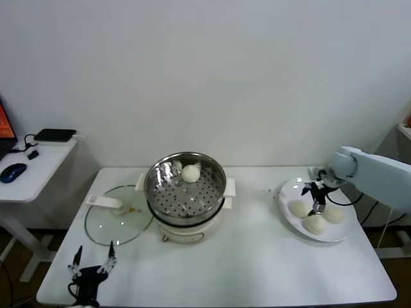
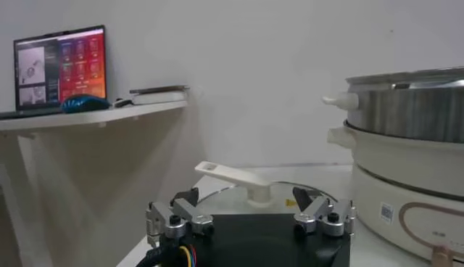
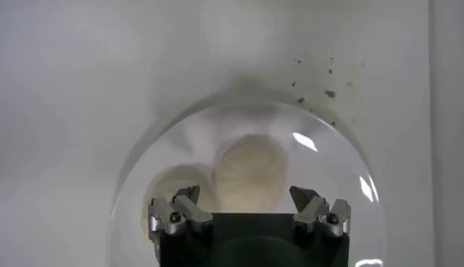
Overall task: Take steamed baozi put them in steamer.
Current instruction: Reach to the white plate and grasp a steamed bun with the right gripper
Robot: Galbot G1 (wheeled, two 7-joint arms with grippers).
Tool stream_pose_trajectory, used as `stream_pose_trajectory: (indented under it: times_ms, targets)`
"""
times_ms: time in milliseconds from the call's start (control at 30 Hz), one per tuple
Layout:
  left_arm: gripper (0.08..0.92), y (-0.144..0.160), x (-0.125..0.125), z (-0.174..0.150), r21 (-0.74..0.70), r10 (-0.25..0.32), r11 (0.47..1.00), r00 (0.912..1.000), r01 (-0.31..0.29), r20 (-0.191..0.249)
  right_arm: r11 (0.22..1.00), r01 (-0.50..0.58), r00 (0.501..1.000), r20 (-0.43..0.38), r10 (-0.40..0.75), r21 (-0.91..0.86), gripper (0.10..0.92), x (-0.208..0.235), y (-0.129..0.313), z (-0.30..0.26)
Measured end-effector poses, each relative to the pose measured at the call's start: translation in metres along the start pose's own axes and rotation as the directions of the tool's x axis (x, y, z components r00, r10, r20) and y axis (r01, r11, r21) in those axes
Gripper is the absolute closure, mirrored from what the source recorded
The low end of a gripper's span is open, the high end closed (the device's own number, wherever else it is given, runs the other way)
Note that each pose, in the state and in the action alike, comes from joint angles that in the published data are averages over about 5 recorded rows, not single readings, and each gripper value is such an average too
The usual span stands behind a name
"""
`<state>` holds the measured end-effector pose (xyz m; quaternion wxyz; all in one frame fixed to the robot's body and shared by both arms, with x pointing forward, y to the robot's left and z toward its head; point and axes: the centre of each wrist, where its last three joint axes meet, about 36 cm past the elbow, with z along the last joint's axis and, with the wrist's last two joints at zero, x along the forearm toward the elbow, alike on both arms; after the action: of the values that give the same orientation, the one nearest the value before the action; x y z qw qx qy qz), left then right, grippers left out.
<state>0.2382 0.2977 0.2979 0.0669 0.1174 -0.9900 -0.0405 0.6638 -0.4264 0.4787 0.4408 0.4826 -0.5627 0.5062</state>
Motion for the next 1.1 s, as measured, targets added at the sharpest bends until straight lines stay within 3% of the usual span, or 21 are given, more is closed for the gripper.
stream_pose_trajectory:
  times_ms: [700,1100]
  targets:
    - [0.177,0.000,0.000,0.000,0.002,-0.006,1.000,1.0000,0.006,0.005,1.000,-0.018,1.000,0.010,0.018,-0.009,0.208,-0.013,-0.001,0.002]
    - [0.177,0.000,-0.001,-0.002,0.003,-0.008,1.000,0.9999,0.008,0.009,1.000,-0.012,1.000,0.005,0.012,-0.002,0.377,-0.015,-0.001,0.001]
